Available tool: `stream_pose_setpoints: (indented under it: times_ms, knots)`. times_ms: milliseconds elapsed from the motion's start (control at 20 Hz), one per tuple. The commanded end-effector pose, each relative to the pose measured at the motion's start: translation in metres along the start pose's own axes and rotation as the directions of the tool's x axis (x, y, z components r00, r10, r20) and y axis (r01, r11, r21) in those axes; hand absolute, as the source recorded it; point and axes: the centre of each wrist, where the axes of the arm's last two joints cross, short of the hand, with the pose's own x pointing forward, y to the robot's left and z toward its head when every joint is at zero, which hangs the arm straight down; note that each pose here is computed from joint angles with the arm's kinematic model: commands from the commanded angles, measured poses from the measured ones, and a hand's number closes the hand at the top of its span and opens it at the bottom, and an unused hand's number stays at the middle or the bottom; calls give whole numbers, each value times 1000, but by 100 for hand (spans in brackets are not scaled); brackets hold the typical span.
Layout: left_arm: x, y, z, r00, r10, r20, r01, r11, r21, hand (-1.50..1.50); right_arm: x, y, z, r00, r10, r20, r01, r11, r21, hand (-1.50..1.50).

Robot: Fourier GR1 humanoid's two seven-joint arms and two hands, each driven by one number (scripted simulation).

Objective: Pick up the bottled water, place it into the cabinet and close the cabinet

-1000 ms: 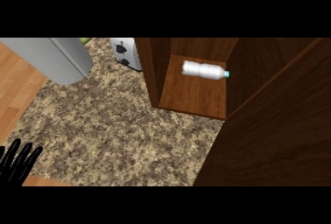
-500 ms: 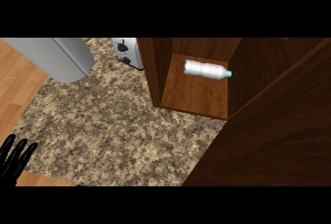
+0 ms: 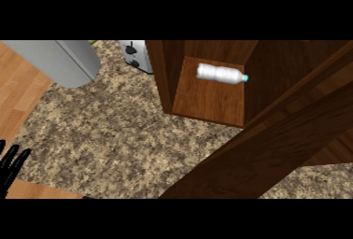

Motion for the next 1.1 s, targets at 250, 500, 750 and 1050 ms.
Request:
stream_pose_setpoints:
  times_ms: [250, 500, 750, 1050]
  knots:
    - [7, 11, 12, 1000, 25, 3, -25, 999, 27, -150, -22, -72, -62, 989, -145, -22, 135, 959, -250, 150]
    - [16, 16, 9, 1000, 9, 9, -9, 999, 45, -150, -18, -124, -106, 993, -112, -36, 85, 897, -433, 150]
    - [8, 20, 20, 999, 33, 8, -34, 997, 67, -150, -16, -163, -151, 994, -84, -71, 37, 863, -504, 150]
    - [11, 21, 18, 999, 49, 15, -50, 998, 49, -150, -26, -192, -154, 996, -45, -82, -6, 848, -530, 150]
